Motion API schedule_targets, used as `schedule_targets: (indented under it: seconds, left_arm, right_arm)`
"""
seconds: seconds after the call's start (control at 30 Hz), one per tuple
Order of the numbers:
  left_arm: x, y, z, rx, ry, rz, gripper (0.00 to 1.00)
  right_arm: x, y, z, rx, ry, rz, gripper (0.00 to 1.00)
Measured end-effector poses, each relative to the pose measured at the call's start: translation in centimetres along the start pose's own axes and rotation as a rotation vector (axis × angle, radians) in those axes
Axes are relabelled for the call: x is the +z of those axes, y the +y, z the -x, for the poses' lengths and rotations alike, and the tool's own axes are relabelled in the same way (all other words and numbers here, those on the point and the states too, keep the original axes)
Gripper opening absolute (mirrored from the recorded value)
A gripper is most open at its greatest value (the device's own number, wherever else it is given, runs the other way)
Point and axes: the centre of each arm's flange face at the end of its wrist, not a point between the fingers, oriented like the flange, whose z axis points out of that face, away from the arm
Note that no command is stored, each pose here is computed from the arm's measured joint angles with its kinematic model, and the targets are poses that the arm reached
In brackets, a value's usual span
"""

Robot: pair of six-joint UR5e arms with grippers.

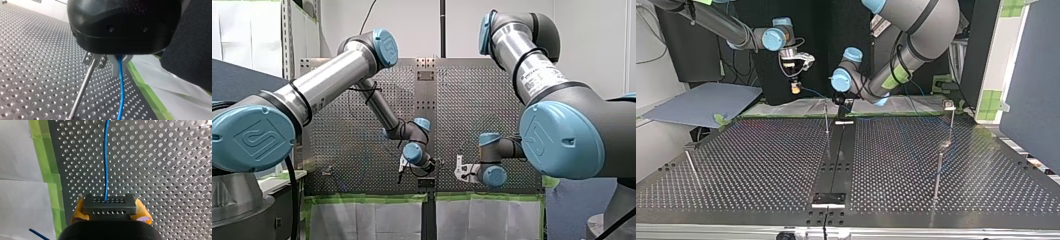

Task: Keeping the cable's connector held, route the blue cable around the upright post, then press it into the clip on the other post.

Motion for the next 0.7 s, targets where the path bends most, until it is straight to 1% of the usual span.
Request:
schedule_targets:
  seconds: [0.13,0.4,0.5,0.7]
  left_arm:
    - [0.3,0.2,0.2,-0.025,-0.022,0.004,0.0]
    - [1.0,0.2,0.9,-0.08,-0.093,0.008,0.0]
    - [1.1,0.2,0.9,-0.1,-0.096,0.007,0.0]
    - [1.1,0.1,0.4,-0.124,-0.082,-0.003,0.0]
  right_arm:
    - [0.5,0.8,-0.4,0.001,0.01,0.01,0.0]
    - [1.4,2.4,-0.9,0.0,0.022,0.036,0.0]
    - [1.5,2.9,-0.9,-0.001,0.022,0.045,0.0]
    - [1.5,3.7,-0.9,-0.009,0.021,0.059,0.0]
